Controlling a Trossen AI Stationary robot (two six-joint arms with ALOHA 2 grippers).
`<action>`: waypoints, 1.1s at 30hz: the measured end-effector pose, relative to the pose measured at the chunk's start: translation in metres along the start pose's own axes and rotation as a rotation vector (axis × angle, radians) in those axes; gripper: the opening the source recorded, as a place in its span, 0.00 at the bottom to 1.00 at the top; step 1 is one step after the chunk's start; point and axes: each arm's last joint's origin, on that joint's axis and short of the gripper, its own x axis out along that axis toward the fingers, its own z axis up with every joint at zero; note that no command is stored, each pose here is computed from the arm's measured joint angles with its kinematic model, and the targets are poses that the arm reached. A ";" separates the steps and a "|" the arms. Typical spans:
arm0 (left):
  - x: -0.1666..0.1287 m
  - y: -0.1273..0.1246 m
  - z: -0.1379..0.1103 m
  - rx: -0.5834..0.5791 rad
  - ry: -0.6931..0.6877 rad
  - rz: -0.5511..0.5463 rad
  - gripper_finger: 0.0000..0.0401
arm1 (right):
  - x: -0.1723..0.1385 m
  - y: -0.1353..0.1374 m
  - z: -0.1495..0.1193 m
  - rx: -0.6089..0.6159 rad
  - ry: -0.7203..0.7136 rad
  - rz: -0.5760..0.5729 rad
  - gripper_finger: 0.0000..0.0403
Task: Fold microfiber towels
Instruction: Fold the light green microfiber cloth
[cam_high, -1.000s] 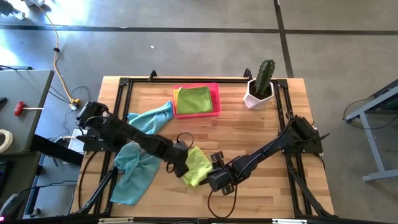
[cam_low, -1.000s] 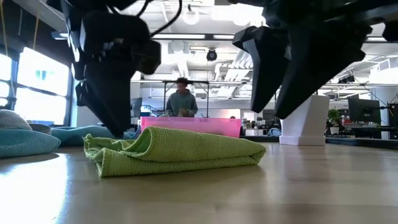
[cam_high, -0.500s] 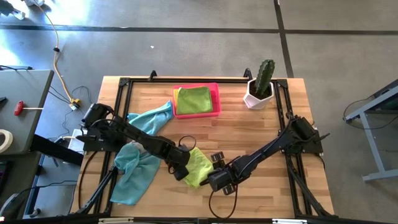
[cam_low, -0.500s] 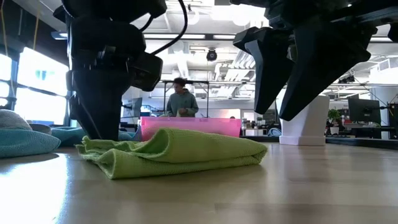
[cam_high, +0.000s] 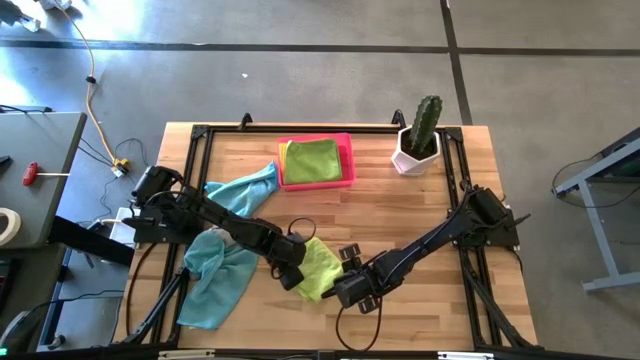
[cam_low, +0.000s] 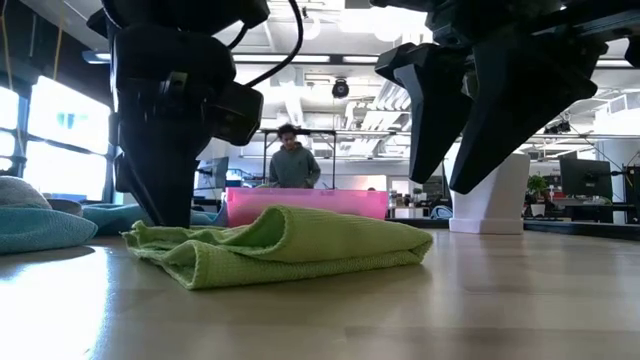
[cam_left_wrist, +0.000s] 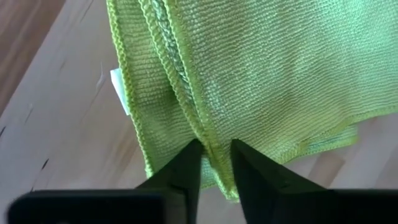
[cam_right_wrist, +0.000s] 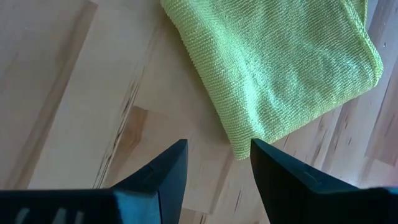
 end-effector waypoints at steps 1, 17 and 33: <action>0.000 0.000 0.000 0.002 0.000 0.000 0.16 | 0.000 0.000 0.000 0.000 0.000 0.000 0.41; -0.022 -0.002 0.000 0.027 -0.024 -0.024 0.01 | 0.000 -0.002 0.000 0.011 0.006 -0.002 0.41; -0.023 -0.007 0.002 0.089 -0.026 -0.104 0.00 | 0.000 -0.002 -0.001 0.013 0.009 -0.002 0.41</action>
